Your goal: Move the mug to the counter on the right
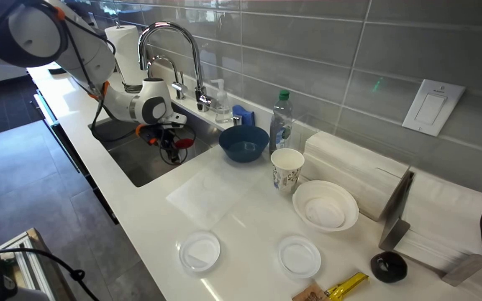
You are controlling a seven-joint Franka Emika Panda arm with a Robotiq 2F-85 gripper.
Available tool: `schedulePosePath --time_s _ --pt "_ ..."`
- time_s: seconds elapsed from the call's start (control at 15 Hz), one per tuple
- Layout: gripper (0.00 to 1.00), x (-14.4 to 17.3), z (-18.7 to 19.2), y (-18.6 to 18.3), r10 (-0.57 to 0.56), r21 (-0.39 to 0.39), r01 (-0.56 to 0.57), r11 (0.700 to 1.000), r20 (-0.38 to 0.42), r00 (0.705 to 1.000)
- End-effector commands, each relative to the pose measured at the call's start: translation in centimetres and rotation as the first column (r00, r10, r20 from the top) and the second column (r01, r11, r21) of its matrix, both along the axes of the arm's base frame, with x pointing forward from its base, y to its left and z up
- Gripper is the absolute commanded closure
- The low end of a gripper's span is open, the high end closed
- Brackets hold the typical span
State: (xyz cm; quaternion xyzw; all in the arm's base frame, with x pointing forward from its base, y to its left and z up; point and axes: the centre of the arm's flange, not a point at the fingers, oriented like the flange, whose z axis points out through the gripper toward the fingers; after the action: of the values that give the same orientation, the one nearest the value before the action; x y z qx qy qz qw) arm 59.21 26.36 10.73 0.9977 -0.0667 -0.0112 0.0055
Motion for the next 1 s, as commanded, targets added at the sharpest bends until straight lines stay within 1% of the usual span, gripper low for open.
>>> schedulePosePath --time_s 0.0,0.6,0.93 --pt "0.95 0.7 -0.3 0.7 -0.034 -0.014 0.034 0.999 -0.011 0.999" --pt "0.95 -0.4 1.5 1.4 -0.069 -0.04 0.071 0.997 0.054 0.996" --pt "0.95 -0.7 2.9 1.9 -0.072 -0.053 0.075 0.996 0.071 0.995"
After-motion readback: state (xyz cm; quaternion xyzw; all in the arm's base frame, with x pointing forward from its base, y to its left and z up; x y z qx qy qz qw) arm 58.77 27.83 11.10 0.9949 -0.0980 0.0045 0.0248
